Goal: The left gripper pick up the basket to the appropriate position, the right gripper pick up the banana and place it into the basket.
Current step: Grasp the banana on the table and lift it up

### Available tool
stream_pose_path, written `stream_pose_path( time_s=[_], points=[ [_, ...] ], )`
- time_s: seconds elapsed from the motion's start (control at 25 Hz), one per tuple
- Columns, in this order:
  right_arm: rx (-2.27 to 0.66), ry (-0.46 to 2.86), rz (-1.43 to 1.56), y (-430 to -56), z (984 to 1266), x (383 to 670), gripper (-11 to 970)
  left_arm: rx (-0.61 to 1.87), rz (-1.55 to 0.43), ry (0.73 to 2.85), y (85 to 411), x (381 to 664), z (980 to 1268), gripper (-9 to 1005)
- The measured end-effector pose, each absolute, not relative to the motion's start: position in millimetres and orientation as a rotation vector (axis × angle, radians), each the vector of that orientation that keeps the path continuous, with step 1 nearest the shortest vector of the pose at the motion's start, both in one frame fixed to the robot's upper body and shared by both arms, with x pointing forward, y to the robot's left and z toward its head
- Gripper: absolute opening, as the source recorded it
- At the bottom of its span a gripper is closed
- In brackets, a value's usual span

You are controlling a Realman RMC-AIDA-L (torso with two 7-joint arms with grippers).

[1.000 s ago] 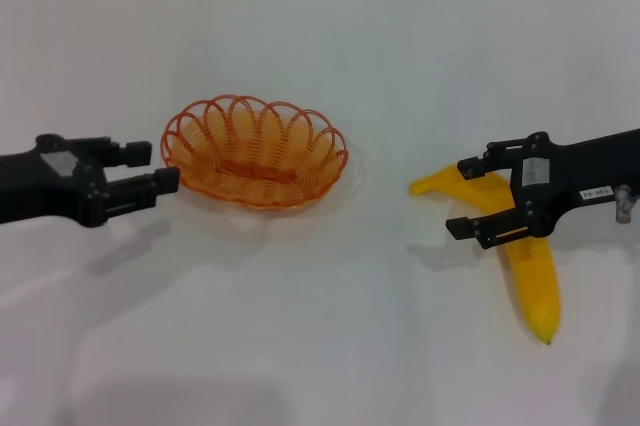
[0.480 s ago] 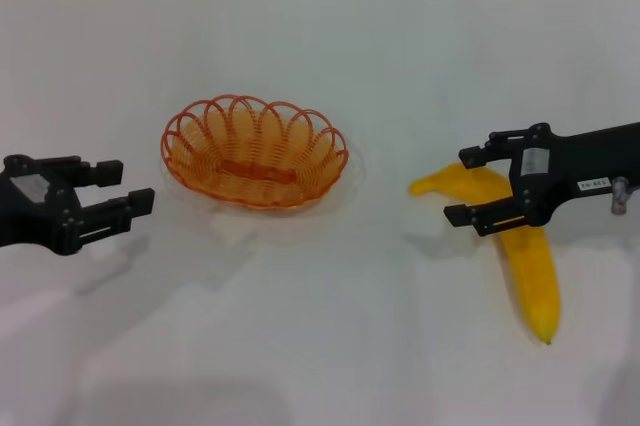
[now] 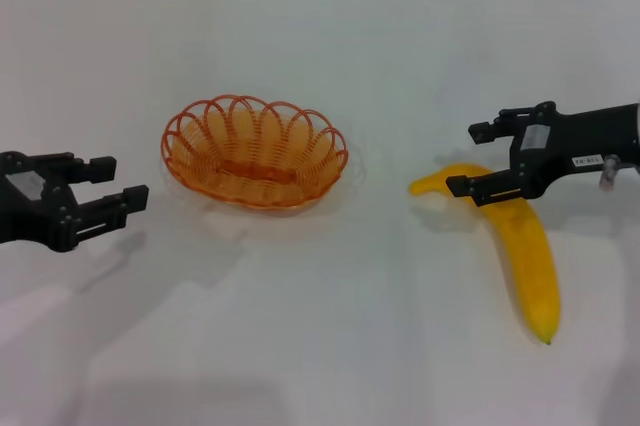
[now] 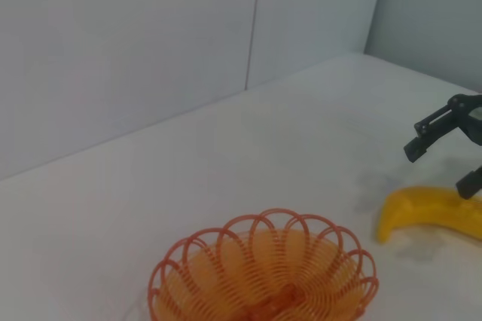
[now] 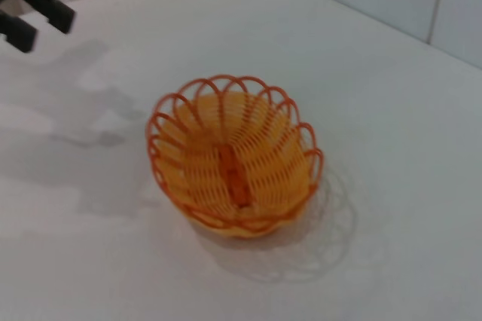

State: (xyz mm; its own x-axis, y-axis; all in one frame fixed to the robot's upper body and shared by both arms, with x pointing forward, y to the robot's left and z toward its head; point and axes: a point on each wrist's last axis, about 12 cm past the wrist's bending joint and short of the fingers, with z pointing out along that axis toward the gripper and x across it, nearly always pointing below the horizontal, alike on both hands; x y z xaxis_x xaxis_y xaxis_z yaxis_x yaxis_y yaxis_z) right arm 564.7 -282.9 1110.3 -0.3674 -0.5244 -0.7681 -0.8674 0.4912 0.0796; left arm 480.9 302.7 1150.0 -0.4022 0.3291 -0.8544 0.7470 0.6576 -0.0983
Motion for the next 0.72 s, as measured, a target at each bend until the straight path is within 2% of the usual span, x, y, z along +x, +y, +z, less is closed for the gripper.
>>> stream_pose_path(
  time_s=[0.72],
  points=[
    [-1.197,2.208,0.404,-260.0,1120.9,560.2,862,0.857,-0.627,2.004,297.8,490.5,1144.9,522]
  ],
)
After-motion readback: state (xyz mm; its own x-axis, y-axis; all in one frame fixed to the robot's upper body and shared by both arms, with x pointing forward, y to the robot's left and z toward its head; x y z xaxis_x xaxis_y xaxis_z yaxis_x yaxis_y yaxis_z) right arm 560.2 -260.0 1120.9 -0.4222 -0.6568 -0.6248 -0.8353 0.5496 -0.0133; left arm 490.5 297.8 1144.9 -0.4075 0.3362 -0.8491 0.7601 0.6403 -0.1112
